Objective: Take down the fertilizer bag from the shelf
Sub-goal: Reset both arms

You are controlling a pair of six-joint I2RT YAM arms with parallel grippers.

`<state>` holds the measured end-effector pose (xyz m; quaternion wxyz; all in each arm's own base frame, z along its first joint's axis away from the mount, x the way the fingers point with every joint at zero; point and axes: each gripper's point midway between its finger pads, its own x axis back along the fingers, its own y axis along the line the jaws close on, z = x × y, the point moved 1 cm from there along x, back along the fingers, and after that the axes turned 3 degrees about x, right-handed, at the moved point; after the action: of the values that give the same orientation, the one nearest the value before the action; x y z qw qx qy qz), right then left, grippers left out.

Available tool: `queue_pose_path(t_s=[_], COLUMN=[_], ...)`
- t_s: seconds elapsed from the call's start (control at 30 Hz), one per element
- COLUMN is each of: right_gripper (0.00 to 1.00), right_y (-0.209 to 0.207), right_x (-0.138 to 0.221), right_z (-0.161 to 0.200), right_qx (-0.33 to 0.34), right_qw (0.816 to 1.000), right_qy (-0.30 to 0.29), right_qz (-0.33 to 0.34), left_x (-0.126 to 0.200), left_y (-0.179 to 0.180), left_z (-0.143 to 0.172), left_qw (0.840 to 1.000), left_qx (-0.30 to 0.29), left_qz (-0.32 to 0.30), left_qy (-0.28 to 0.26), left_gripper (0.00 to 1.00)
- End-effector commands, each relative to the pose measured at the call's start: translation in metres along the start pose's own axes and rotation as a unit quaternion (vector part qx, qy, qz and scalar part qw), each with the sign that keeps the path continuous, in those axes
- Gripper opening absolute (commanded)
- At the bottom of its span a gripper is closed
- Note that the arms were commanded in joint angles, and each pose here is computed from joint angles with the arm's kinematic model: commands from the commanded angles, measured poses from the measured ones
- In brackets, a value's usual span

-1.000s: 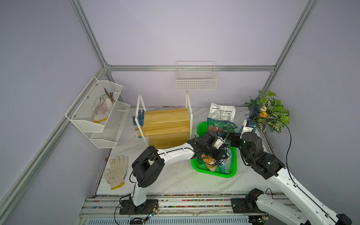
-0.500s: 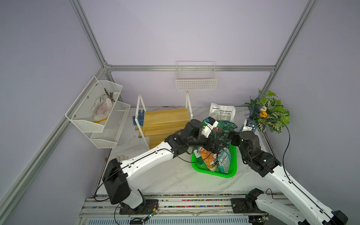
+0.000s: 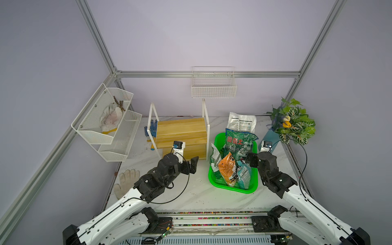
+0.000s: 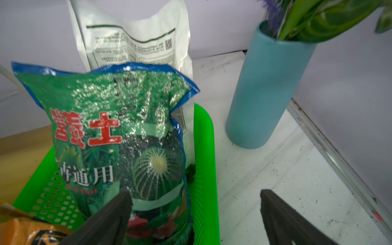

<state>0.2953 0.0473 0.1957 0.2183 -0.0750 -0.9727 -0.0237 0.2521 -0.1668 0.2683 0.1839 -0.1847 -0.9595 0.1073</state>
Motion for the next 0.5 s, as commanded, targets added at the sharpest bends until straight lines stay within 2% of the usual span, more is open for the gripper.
queue_pose_path(t_s=[0.0,0.1,0.2,0.3,0.4,0.47], right_gripper=[1.00,1.00,1.00,1.00,1.00,1.00], right_y=[0.018,0.029,0.028,0.008,-0.003,-0.009], right_x=[-0.006,-0.005,-0.009,-0.034,-0.055,-0.064], right_z=[-0.007,-0.015,-0.020,-0.013,-0.005,0.000], right_qx=[0.030,0.048,0.074,0.085,0.063,0.052], right_qw=[0.997,0.990,0.982,0.987,0.990,0.990], right_qy=[-0.041,-0.096,-0.149,-0.130,-0.125,-0.129], right_qz=[-0.055,-0.094,-0.091,-0.037,-0.031,-0.024], left_x=[0.012,0.020,0.020,0.010,-0.007,-0.016], left_y=[0.069,0.099,0.117,0.133,0.153,0.170], left_z=[0.029,0.040,0.038,0.034,0.039,0.041], left_qw=[0.991,0.984,0.976,0.963,0.949,0.947], left_qx=[0.028,0.041,0.003,-0.088,-0.156,-0.155], left_qz=[-0.131,-0.167,-0.204,-0.246,-0.268,-0.275], left_qy=[-0.028,-0.054,-0.071,-0.072,-0.057,-0.055], left_gripper=[1.00,1.00,1.00,1.00,1.00,1.00])
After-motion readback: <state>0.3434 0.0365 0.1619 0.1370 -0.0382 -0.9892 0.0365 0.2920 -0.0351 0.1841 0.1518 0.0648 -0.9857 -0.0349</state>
